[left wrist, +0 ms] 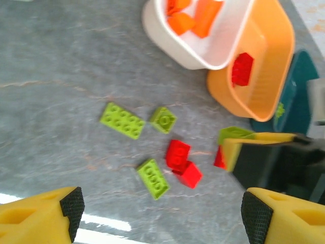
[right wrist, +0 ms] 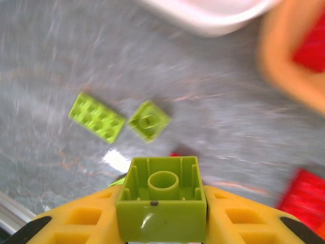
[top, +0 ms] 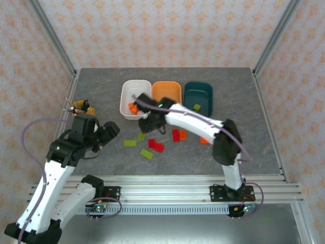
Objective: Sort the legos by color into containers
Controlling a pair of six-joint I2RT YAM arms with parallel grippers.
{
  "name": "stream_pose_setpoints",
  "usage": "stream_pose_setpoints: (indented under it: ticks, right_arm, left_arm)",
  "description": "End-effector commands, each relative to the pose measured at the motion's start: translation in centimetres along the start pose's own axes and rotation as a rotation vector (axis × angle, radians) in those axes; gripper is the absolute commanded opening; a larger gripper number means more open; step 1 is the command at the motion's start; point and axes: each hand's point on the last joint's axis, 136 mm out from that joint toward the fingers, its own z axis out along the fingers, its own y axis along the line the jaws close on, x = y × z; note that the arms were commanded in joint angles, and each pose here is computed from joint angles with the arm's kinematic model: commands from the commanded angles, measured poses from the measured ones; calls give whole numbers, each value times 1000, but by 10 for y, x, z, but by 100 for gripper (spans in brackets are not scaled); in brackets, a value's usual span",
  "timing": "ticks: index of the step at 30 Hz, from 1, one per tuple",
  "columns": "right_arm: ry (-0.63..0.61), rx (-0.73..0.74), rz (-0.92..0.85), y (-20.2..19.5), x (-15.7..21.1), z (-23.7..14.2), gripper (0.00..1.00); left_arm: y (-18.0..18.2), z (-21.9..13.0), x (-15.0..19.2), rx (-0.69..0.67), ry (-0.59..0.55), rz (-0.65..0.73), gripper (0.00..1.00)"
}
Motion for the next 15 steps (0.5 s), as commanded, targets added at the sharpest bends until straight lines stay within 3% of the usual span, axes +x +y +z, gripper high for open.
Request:
stream_pose_setpoints:
  ticks: [1, 8, 15]
  right_arm:
    - [-46, 110, 187, -75, -7, -28, 38]
    - [-41, 195, 515, -193, -3, -30, 38]
    - [25, 217, 638, -240, -17, 15, 38]
  left_arm:
    - [-60, -1, -15, 166, -7, 99, 84]
    - [-126, 31, -10, 219, 59, 218, 85]
    - [-149, 61, -6, 195, 88, 244, 85]
